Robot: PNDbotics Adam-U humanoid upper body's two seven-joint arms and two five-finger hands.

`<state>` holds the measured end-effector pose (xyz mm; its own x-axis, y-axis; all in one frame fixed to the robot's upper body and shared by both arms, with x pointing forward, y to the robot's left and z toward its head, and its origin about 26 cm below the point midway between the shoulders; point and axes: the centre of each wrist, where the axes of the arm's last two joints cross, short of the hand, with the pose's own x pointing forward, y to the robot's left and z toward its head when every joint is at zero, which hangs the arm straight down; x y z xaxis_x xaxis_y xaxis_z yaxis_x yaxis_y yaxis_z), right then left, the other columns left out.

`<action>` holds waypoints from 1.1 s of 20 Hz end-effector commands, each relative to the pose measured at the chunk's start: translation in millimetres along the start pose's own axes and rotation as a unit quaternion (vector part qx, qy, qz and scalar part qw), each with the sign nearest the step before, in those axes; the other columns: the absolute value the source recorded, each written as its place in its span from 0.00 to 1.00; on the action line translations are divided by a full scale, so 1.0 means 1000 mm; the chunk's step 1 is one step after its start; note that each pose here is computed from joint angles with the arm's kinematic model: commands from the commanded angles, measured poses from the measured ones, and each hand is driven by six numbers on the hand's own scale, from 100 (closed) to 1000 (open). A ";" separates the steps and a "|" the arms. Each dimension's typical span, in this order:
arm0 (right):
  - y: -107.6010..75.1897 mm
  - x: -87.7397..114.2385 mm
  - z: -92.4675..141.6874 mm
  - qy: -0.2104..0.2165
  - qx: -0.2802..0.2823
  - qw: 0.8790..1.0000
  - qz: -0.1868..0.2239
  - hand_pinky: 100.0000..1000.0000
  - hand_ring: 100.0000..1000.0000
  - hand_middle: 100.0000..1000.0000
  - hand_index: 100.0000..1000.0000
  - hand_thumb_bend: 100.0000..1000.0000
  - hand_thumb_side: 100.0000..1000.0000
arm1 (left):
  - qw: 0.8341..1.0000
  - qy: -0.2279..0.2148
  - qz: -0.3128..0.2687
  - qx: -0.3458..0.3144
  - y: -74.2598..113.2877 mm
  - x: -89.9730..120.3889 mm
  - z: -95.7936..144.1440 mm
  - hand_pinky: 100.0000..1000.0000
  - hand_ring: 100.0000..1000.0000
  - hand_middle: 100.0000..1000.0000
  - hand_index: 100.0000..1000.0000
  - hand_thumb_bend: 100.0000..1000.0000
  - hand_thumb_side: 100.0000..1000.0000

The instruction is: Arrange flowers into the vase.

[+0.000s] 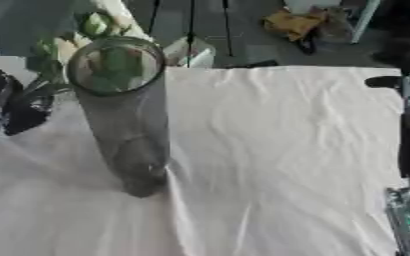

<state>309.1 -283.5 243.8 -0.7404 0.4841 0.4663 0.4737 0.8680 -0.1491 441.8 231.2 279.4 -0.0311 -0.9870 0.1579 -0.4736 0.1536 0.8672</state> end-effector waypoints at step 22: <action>-0.004 0.005 -0.004 -0.015 -0.005 1.000 -0.002 0.55 0.74 0.59 0.74 0.00 1.00 | 0.937 -0.042 0.218 0.269 0.128 0.035 0.004 0.00 0.00 0.00 0.00 0.00 0.66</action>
<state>309.0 -283.7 243.3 -0.7411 0.4818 0.4675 0.4735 0.8688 -0.1446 387.2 209.5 375.4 -0.3532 -0.8515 0.3876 -0.7476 0.5060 0.4302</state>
